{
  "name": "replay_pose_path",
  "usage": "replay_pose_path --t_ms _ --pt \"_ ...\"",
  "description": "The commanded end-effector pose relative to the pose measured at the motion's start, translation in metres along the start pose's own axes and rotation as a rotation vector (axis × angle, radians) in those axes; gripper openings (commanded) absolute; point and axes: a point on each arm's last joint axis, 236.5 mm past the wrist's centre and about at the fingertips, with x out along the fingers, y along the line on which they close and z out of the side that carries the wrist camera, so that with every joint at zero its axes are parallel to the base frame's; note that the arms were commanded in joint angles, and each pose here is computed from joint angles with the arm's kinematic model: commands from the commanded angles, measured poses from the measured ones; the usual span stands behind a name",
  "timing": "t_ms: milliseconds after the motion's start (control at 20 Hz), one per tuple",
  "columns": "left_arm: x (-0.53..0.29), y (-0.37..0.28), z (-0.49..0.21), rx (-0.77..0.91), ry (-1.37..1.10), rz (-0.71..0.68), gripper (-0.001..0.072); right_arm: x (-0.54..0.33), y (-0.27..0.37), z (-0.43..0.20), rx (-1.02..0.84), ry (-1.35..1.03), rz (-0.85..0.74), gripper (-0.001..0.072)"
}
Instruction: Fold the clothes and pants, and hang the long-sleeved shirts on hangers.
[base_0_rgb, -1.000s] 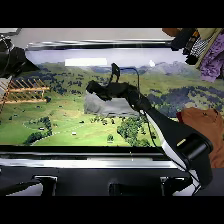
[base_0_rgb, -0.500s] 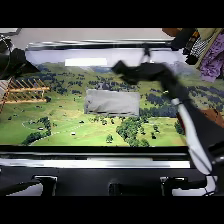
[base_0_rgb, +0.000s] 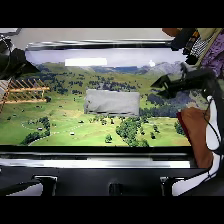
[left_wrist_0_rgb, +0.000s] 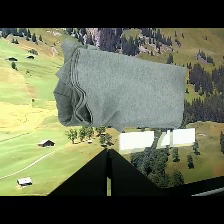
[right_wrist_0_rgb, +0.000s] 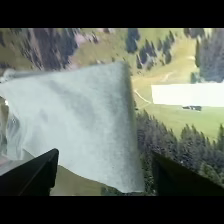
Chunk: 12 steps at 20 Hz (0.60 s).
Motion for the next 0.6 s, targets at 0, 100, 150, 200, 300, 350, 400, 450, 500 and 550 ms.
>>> replay_pose_path --t_ms 0,100,150,200,300,350,400,450,500,550 --pt "0.0 0.0 0.0 0.0 -0.001 0.0 0.0019 0.047 -0.026 -0.021 0.055 0.144 0.048 0.0651" --pt "0.0 0.0 0.0 0.0 -0.001 0.0 0.0019 0.073 -0.023 -0.032 0.05 0.185 0.058 0.0651" --pt "0.0 0.0 0.0 0.0 -0.001 0.0 0.0019 0.083 -0.021 -0.039 0.04 0.208 0.056 0.0651" --pt "0.0 0.0 0.0 -0.001 -0.001 0.001 0.0019 0.092 -0.019 -0.045 0.035 0.228 0.053 0.065" --pt "0.0 0.001 0.001 -0.001 -0.002 0.003 0.0019 0.108 -0.017 -0.053 0.022 0.245 0.035 0.065" --pt "0.0 0.001 0.001 -0.001 -0.002 0.003 0.0019 0.113 -0.016 -0.055 0.025 0.248 0.031 0.0647" --pt "0.0 0.001 0.001 -0.001 -0.002 0.003 0.0019 0.117 -0.014 -0.058 0.018 0.253 0.027 0.06" --pt "0.0 0.001 0.001 -0.001 -0.002 0.003 0.002 0.121 -0.011 -0.06 0.008 0.256 0.025 0.0563" --pt "0.0 0.001 0.001 0.0 -0.002 0.003 0.0019 0.124 -0.008 -0.063 -0.001 0.258 0.025 0.0514" --pt "0.0 0.001 0.001 0.0 -0.002 0.003 0.0019 0.127 -0.005 -0.065 -0.018 0.261 0.028 0.0413"
